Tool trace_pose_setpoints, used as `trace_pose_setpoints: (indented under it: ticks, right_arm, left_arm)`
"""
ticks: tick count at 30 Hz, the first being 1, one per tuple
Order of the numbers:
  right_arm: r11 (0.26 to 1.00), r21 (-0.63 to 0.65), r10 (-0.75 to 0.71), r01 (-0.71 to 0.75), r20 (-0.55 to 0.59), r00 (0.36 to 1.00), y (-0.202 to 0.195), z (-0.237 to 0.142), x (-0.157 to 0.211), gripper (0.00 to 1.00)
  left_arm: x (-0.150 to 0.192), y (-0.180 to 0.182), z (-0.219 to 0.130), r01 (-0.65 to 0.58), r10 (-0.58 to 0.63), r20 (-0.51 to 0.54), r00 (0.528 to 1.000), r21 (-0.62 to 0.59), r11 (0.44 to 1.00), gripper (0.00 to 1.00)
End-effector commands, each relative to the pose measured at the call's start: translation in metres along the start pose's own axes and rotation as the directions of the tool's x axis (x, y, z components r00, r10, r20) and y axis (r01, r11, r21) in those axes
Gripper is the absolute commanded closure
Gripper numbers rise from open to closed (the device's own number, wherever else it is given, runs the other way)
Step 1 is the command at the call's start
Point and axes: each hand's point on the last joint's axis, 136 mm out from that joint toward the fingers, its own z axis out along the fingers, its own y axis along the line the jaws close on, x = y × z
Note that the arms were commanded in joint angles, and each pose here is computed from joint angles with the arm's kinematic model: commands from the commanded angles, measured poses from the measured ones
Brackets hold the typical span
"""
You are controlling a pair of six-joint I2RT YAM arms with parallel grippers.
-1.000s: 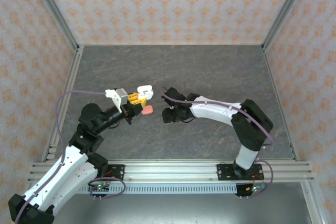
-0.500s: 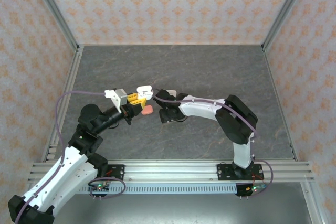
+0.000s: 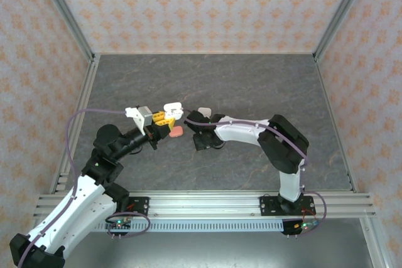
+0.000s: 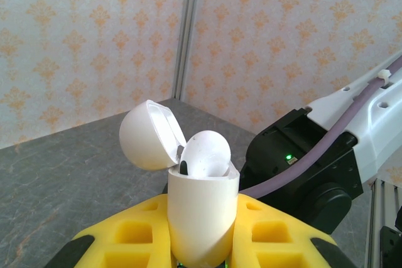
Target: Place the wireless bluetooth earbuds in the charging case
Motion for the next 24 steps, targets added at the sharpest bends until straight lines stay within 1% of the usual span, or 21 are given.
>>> trace_pose_setpoints:
  ticks: [1, 5, 10, 19, 24]
  right_arm:
    - [0.998, 0.053, -0.015, 0.019, -0.063, 0.998, -0.016, -0.007, 0.024, 0.48]
    - [0.999, 0.025, -0.026, 0.027, -0.049, 0.998, -0.012, -0.017, 0.020, 0.48]
    - [0.998, -0.050, -0.036, 0.037, 0.014, 0.999, 0.004, -0.034, 0.000, 0.46]
    - [1.000, -0.024, -0.001, 0.001, 0.021, 1.000, 0.003, -0.017, -0.019, 0.48]
    - [1.000, -0.027, -0.004, 0.004, 0.012, 1.000, 0.008, -0.006, -0.023, 0.53]
  left_arm:
    - [-0.004, -0.001, 0.000, -0.023, 0.023, 0.016, 1.000, -0.006, 1.000, 1.00]
    - [-0.004, -0.001, -0.001, -0.023, 0.023, 0.018, 1.000, -0.007, 1.000, 1.00]
    - [-0.003, -0.001, -0.001, -0.021, 0.022, 0.014, 1.000, -0.008, 1.000, 1.00]
    - [-0.005, -0.001, -0.003, -0.024, 0.024, 0.019, 1.000, -0.012, 1.000, 1.00]
    - [-0.004, -0.001, -0.003, -0.024, 0.024, 0.019, 1.000, -0.010, 1.000, 1.00]
